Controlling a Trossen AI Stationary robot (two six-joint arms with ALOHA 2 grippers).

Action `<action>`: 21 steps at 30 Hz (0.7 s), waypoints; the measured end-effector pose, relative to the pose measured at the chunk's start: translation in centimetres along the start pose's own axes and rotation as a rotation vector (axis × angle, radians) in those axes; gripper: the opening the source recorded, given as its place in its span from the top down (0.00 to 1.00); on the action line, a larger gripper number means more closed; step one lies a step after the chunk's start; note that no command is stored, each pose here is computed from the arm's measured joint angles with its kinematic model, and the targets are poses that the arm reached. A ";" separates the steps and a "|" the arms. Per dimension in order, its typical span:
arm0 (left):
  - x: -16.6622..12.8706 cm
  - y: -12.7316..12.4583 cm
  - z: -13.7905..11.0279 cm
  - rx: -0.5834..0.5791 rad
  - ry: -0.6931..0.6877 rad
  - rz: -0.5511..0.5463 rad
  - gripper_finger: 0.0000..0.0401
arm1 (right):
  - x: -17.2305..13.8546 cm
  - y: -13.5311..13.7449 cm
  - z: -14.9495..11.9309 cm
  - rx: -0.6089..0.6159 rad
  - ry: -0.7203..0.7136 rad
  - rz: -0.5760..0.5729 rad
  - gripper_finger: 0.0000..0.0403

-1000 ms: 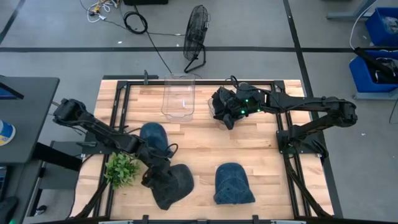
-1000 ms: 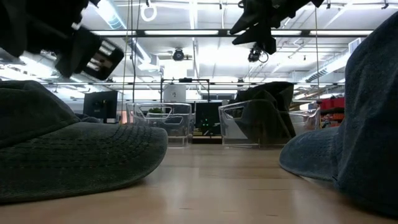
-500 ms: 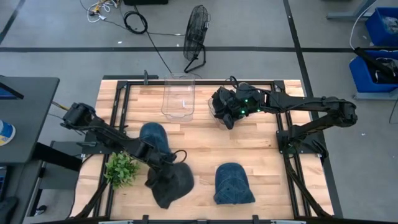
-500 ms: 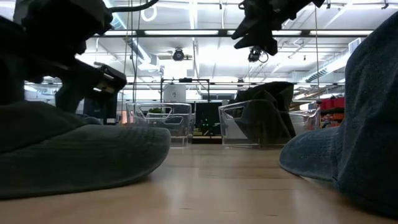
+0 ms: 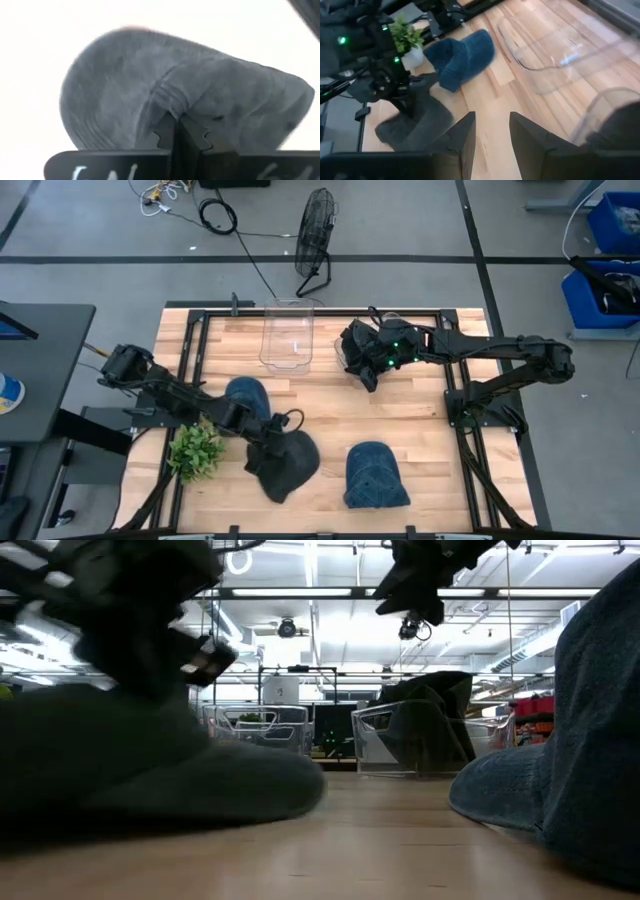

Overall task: Pick & Place hat
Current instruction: Put the black cap into the right transparent bin

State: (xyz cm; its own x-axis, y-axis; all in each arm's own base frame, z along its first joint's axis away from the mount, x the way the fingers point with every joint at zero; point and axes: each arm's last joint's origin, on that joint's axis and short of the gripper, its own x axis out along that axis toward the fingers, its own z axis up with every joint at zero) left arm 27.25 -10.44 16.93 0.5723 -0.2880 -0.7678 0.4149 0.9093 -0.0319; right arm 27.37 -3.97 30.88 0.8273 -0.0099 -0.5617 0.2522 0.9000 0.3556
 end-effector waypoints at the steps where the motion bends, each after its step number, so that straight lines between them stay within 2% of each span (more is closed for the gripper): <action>1: -0.4 0.4 0.7 -0.012 -0.020 0.019 0.97 | 0.1 0.3 0.0 -0.012 -0.006 0.010 0.69; 6: -2.7 3.2 4.5 -0.092 -0.063 0.134 0.98 | 0.6 2.2 -0.3 -0.063 -0.024 0.080 0.69; 10: -4.3 5.8 6.5 -0.146 -0.112 0.237 0.97 | 1.8 4.0 -1.0 -0.102 -0.019 0.136 0.69; 16: -5.9 9.4 7.1 -0.224 -0.159 0.333 0.96 | 4.8 5.4 -2.7 -0.170 0.026 0.081 0.69; 21: -6.3 11.0 6.7 -0.259 -0.164 0.384 0.96 | 7.4 5.8 -3.8 -0.192 0.033 0.044 0.69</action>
State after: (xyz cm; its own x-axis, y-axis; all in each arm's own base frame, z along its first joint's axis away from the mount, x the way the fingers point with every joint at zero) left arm 32.92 -0.64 25.73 0.7617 0.0587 -0.6453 -0.0262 0.9979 0.0597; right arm 33.10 2.85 25.94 0.8177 0.0430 -0.5741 0.1129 0.9658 0.2333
